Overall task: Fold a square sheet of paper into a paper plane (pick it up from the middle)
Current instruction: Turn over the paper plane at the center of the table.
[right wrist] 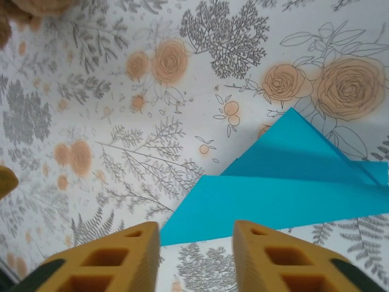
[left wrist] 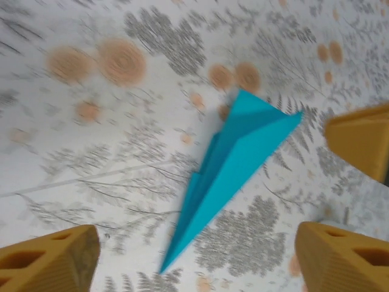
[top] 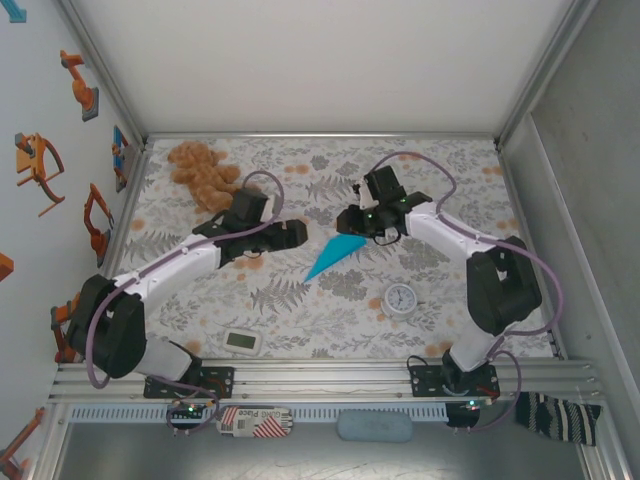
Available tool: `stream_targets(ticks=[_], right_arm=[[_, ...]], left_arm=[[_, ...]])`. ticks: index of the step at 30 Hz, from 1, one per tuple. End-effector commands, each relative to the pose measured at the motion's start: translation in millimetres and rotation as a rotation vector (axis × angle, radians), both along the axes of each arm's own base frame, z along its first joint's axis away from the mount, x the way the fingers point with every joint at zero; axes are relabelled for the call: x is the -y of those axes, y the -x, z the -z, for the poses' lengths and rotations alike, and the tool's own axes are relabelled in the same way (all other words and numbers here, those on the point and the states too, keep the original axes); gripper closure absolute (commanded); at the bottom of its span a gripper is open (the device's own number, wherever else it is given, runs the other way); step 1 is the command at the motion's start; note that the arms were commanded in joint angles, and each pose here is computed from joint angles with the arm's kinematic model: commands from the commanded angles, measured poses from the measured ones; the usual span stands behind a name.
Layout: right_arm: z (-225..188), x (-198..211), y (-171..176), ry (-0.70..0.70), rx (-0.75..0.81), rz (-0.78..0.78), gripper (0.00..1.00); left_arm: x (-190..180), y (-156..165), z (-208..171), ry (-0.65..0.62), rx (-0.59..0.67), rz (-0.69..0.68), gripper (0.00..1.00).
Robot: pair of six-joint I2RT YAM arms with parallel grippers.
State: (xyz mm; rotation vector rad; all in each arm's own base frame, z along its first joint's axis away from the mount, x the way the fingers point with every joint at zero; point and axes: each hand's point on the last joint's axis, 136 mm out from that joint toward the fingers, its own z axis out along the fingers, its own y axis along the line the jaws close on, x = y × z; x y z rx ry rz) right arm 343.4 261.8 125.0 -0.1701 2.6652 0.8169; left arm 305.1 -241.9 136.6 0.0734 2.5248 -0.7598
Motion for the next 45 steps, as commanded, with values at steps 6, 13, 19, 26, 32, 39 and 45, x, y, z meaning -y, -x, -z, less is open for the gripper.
stream_targets(ticks=[6, 13, 19, 26, 32, 39, 45], right_arm=[[4.2, -4.8, 13.7, 0.195, -0.036, 0.324, 0.47], [24.9, -15.3, 7.6, 0.335, -0.043, 0.526, 0.46], [38.1, -17.0, 9.4, 0.432, -0.055, 0.622, 0.46], [57.4, -23.8, 9.1, 0.445, -0.094, 0.649, 0.46], [66.5, -24.2, 18.9, 0.483, -0.110, 0.674, 0.55], [62.4, -11.7, 25.2, 0.502, -0.102, 0.728, 0.59], [57.0, -7.2, 25.9, 0.499, -0.087, 0.740, 0.71]], left_arm=[[-65.7, -6.2, -3.5, -0.100, 0.047, -0.154, 0.04], [-97.1, -1.6, 10.8, -0.135, 0.014, -0.228, 0.01], [-101.9, 1.3, 12.5, -0.124, 0.010, -0.229, 0.02], [-102.5, 2.3, 15.2, -0.126, 0.007, -0.226, 0.03], [-100.4, 3.8, 17.7, -0.118, -0.001, -0.218, 0.03], [-99.3, 3.8, 18.1, -0.114, -0.005, -0.215, 0.04], [-98.7, 2.9, 18.2, -0.113, -0.007, -0.214, 0.04]])
